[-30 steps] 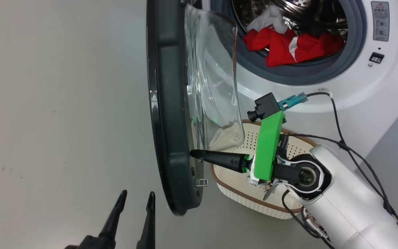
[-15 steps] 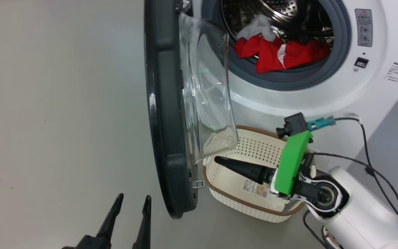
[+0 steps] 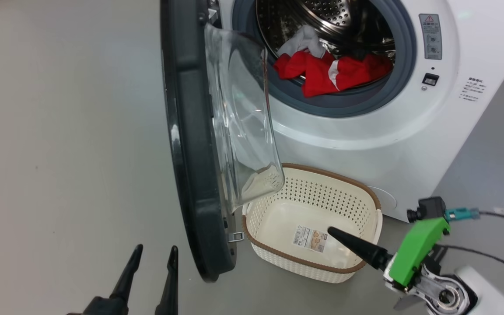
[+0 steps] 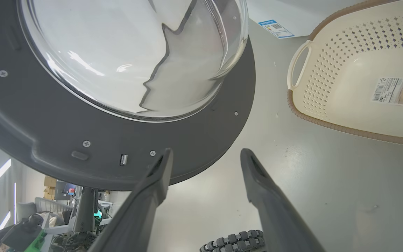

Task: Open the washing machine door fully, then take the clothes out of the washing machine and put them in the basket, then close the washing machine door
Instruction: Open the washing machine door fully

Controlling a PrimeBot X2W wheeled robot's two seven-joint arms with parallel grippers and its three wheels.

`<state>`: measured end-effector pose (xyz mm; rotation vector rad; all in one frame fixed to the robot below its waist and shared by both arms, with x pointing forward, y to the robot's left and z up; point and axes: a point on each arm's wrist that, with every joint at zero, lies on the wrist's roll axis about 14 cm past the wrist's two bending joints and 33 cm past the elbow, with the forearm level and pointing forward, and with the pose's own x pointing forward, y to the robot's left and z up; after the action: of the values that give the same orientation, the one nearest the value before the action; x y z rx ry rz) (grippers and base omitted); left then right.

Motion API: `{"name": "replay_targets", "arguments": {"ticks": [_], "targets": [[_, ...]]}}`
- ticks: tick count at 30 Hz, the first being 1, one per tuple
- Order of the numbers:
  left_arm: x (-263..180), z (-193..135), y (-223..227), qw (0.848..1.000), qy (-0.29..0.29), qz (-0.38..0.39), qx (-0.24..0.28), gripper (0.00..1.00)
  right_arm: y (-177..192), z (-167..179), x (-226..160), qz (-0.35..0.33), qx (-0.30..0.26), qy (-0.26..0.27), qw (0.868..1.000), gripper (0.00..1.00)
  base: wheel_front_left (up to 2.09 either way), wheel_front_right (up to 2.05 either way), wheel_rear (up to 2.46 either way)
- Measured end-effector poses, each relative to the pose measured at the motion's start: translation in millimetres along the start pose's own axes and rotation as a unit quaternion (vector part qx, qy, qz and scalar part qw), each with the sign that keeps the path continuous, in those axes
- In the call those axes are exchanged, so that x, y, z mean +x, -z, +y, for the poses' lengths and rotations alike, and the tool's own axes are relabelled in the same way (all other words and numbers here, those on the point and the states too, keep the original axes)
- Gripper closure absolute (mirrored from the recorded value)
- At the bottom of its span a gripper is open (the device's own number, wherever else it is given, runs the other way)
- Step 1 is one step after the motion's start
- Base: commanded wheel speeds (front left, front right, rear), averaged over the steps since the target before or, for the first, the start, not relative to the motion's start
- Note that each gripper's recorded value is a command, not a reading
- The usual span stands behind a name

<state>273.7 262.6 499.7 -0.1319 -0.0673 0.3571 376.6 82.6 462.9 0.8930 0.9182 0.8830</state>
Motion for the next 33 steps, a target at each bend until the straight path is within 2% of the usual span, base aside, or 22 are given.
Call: {"name": "replay_targets", "arguments": {"ticks": [6,14,22,28,30,31,32,33], "targets": [[1.8,1.0,0.0,1.000,0.001,-0.001,-0.002,0.00,3.8,-33.3,-21.9,-0.042,0.011,0.047,0.998,0.00,0.00,0.00,0.00],[3.0,-1.3,0.0,1.000,0.007,-0.002,-0.004,0.00,-13.6,-51.2,-44.4,-0.130,-0.044,0.084,0.987,0.00,0.00,0.00,0.00],[-2.5,0.3,5.4,1.000,0.008,0.005,-0.003,0.00,-27.2,-59.7,-59.7,-0.204,-0.129,0.108,0.964,0.00,0.00,0.00,0.00],[-2.9,2.2,5.2,1.000,0.005,0.005,-0.003,0.00,-29.9,-68.6,-67.3,-0.211,-0.196,0.127,0.949,0.00,0.00,0.00,0.00],[-2.5,2.4,5.5,1.000,0.005,0.006,-0.003,0.00,-42.1,-65.1,-70.7,-0.223,-0.232,0.130,0.938,0.00,0.00,0.00,0.00],[-2.5,2.4,5.5,1.000,0.005,0.006,-0.003,0.00,-42.1,-65.1,-70.7,-0.223,-0.232,0.130,0.938,0.00,0.00,0.00,0.00],[-2.3,2.4,5.9,1.000,0.005,0.006,-0.003,0.00,-50.5,-60.9,-72.4,-0.237,-0.242,0.128,0.932,0.00,0.00,0.00,0.00],[-2.1,2.4,6.4,1.000,0.004,0.007,-0.002,0.00,-59.1,-53.8,-73.0,-0.249,-0.272,0.126,0.921,0.00,0.00,0.00,0.00]]}}
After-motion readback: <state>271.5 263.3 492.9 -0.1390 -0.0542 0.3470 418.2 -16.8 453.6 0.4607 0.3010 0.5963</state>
